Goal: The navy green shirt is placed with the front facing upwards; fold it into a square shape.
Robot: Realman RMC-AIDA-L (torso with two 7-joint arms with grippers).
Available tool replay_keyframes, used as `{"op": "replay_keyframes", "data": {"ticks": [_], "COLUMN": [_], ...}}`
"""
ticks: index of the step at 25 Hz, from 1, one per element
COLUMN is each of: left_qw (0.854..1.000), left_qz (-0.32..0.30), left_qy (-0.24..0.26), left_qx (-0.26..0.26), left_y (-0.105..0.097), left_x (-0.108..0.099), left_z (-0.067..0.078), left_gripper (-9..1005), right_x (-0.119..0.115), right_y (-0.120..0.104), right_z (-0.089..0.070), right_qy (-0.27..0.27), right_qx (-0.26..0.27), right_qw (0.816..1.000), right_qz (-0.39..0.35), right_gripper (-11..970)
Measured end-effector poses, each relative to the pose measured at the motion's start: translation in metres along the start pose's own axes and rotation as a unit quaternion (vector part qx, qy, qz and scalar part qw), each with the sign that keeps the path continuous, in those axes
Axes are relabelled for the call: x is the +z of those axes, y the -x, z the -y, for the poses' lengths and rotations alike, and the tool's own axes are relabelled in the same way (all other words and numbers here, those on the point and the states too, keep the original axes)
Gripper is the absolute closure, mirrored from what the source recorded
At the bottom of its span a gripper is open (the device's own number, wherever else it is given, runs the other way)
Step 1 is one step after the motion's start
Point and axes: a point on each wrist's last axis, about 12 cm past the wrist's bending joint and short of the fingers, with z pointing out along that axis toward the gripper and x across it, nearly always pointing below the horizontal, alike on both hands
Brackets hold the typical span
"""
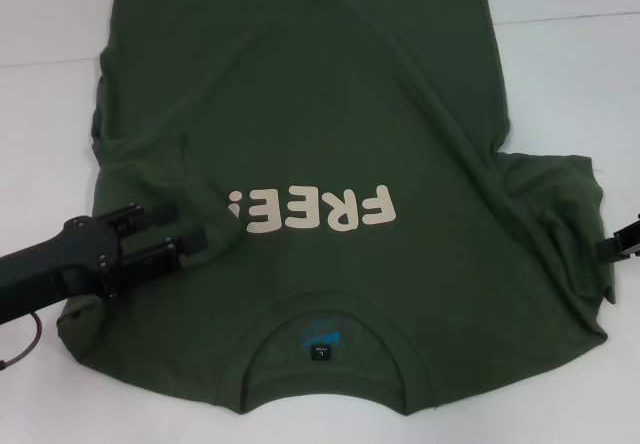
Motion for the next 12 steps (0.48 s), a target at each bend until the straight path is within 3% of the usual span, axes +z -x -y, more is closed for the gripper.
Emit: {"op": "replay_keyframes", "data": {"ticks": [10,12], "left_qw": [1.0,1.0], "left_qz": [0.0,0.0], "left_qy": [0.006,0.007], "left_qx": [0.0,0.0], "left_y": [0.0,0.0], "left_x": [-0.0005,-0.0005], "left_z": [-0.0013,-0.0015], "left_gripper": [277,277], "right_x": [-0.0004,-0.0021], "right_y": [0.0001,0.0], "right_z": [-0.0001,-0.0007], "right_qy": [0.001,0.005], "right_qx": [0.003,0.005], "right_qw": [1.0,1.0], "right_qz": [-0.005,-0.006], "right_gripper": [952,952]}}
